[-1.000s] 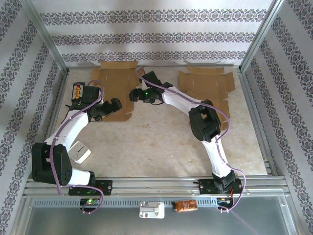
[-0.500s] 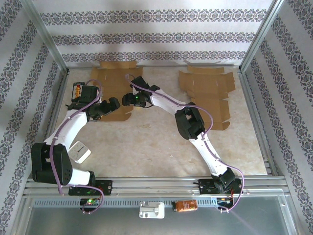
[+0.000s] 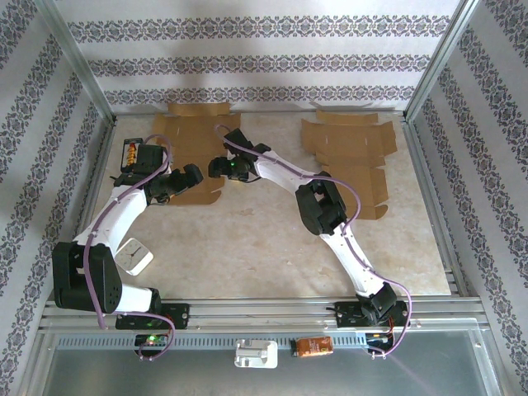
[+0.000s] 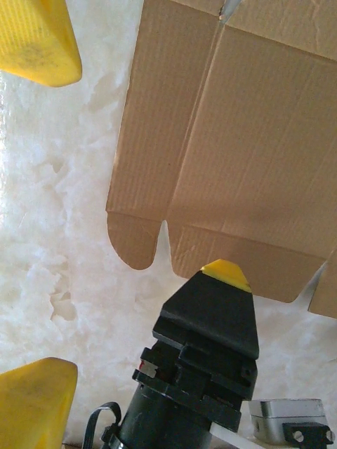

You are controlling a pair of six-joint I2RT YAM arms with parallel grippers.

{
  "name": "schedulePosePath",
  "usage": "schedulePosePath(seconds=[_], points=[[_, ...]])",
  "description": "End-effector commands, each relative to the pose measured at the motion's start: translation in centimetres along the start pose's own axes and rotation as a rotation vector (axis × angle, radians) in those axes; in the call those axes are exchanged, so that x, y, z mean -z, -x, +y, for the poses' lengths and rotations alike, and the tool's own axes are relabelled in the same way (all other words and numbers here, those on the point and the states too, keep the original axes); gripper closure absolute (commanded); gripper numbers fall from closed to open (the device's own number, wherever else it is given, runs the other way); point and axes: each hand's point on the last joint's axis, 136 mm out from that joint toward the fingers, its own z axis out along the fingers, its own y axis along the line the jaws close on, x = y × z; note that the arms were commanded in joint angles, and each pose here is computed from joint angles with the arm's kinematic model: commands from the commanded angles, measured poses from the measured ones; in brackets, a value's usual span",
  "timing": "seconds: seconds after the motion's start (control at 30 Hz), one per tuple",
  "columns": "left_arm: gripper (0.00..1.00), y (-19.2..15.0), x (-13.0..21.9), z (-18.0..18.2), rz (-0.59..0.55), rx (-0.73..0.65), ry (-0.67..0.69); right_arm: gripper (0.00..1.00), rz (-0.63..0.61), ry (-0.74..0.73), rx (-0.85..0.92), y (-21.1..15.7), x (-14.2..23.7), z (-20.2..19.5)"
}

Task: Fold the paper box

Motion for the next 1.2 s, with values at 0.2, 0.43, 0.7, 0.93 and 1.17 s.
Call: schedulePosePath(seconds=[0.2,0.43,0.7,0.93,1.17], points=[[0.01,0.9,0.7,0.5,-0.033,0.064,-0.048,0.61,0.051,0.105,-0.043,-0.6,-3.6,0.8],[0.01,3.9,1.2,1.7,-0.074,0.141,-0.097,1.0,0.032,0.165,0.052,0.5,0.6,2.3],[0.0,6.3,0.1,3.0,-0.079,0.152,-0.094,1.0,0.038,0.255,0.118,-2.4,9.7,-0.6],[0.01,5.5,-3.4,3.9,0.004,0.146,-0.018,1.0,0.112,0.213,0.08,-8.8,14.1,-7.0],[0.14,5.1,-8.2,3.3,0.112,0.061,0.037,1.0,0.171,0.179,0.045,-12.6,14.3,-9.6]])
